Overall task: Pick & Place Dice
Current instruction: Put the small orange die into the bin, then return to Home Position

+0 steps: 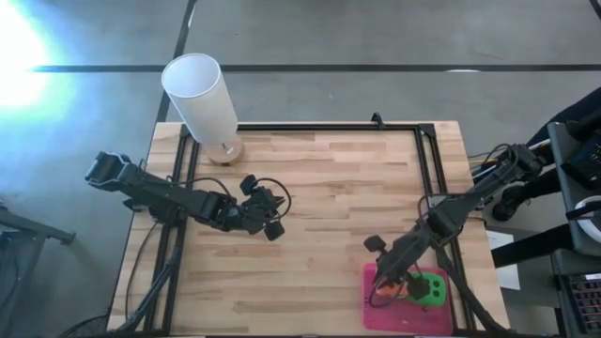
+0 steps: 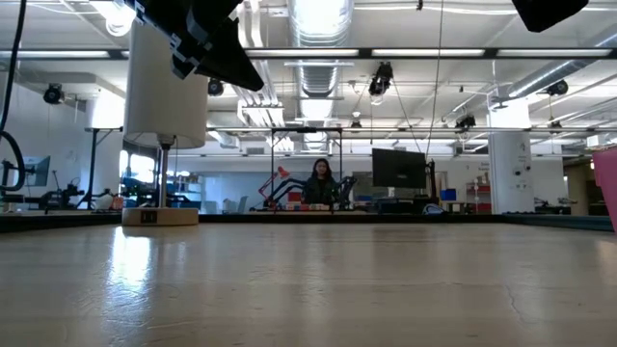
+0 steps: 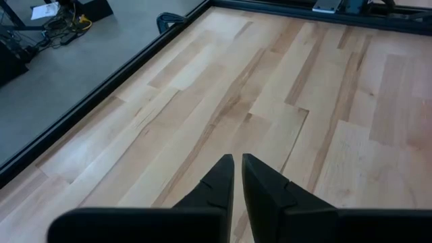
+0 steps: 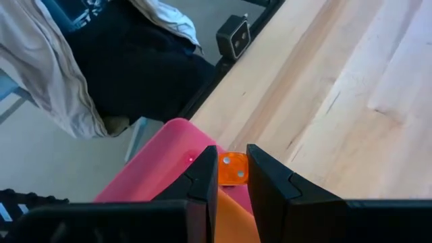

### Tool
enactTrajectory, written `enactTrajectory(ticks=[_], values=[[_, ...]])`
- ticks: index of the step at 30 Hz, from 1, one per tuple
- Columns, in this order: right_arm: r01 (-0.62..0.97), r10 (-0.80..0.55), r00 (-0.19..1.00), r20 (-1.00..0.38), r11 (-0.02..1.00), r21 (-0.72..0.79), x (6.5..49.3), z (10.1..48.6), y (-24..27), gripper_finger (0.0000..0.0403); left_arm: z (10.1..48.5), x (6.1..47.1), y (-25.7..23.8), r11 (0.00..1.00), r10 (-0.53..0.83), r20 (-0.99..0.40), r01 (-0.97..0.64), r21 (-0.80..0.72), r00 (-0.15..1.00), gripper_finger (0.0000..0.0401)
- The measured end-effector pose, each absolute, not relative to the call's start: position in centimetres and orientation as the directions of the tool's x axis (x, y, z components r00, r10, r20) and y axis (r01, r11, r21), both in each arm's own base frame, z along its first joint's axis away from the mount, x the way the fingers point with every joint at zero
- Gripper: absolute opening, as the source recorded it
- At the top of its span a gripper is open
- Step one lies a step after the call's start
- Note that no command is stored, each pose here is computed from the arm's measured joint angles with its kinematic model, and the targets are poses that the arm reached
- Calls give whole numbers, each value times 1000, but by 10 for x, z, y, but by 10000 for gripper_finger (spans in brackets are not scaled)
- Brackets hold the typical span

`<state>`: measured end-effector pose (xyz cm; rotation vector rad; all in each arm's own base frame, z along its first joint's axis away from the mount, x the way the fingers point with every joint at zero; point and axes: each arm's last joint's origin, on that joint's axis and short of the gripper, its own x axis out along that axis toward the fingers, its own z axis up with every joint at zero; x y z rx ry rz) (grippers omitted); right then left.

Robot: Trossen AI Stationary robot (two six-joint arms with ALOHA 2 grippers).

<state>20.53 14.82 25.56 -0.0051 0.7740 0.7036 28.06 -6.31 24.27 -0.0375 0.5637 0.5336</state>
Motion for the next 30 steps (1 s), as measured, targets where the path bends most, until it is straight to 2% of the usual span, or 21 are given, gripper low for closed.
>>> enactTrajectory(ticks=[5,18,25,30], values=[[-574,580,502,-641,778,255,205,256,148,60,243,281,-63,863,471,-518,-493,107,714,35],[-549,559,477,-678,792,267,203,253,146,107,243,281,-63,863,472,-518,-493,107,713,35],[-560,565,486,-667,787,259,204,258,147,100,243,281,-63,863,472,-518,-493,107,714,35],[-584,542,497,-678,787,201,204,271,146,71,247,281,-65,872,466,-508,-475,121,725,35]])
